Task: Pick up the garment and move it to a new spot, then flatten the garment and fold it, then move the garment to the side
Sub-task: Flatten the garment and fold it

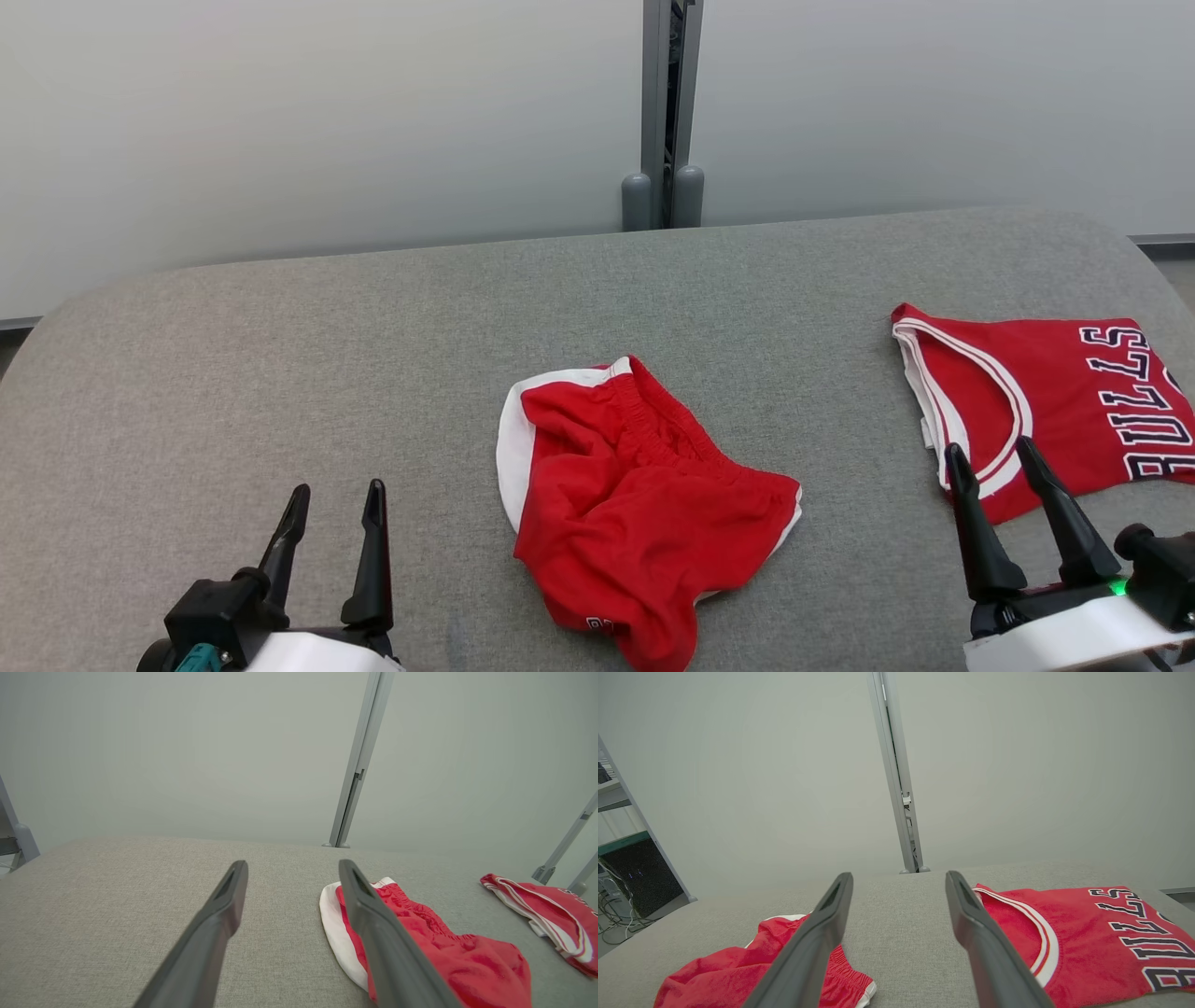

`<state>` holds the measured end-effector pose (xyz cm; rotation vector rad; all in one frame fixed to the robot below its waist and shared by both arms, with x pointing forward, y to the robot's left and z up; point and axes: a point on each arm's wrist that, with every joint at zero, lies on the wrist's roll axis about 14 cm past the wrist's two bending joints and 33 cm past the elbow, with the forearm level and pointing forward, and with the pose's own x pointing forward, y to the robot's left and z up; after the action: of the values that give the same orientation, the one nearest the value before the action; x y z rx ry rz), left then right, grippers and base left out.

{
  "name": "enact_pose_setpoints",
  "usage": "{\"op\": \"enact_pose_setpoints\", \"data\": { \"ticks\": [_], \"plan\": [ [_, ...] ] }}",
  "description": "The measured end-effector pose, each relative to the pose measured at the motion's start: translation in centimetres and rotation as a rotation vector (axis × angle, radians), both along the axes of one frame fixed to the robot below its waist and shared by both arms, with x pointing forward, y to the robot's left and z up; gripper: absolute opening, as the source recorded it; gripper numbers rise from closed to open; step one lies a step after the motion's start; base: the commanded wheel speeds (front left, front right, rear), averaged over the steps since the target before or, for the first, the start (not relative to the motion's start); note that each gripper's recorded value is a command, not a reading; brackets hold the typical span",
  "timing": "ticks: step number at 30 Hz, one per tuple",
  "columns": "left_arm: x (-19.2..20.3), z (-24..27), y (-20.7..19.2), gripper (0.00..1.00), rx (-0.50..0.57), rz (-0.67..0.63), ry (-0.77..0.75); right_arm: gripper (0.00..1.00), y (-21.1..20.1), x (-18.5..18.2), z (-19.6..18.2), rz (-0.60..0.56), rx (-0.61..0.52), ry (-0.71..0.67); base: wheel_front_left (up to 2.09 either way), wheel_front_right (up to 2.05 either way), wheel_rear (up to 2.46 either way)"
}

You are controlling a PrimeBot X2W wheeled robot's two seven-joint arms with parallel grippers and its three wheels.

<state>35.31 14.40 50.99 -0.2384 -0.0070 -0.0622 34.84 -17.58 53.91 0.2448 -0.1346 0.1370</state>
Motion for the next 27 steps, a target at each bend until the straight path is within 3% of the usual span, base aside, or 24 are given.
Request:
{"op": "enact_pose_setpoints", "data": {
  "ticks": [6,14,19,27],
  "plan": [
    [0.0,-0.3,-0.1,1.00,-0.006,0.000,0.013,1.00,1.3,0.4,-0.9,0.054,-0.015,0.048,0.00,0.00,0.00],
    [0.3,-0.8,0.4,1.00,-0.022,0.018,0.033,1.00,5.9,3.4,-6.8,0.294,-0.140,0.390,0.00,0.00,0.00],
    [0.1,-1.3,1.8,1.00,-0.028,0.060,0.052,1.00,7.1,5.2,-9.2,0.362,-0.184,0.543,0.00,0.00,0.00],
    [-0.8,-1.9,4.3,1.00,-0.031,0.134,0.064,1.00,8.7,5.2,-13.9,0.440,-0.203,0.801,0.00,0.00,0.00]
  ]
}}
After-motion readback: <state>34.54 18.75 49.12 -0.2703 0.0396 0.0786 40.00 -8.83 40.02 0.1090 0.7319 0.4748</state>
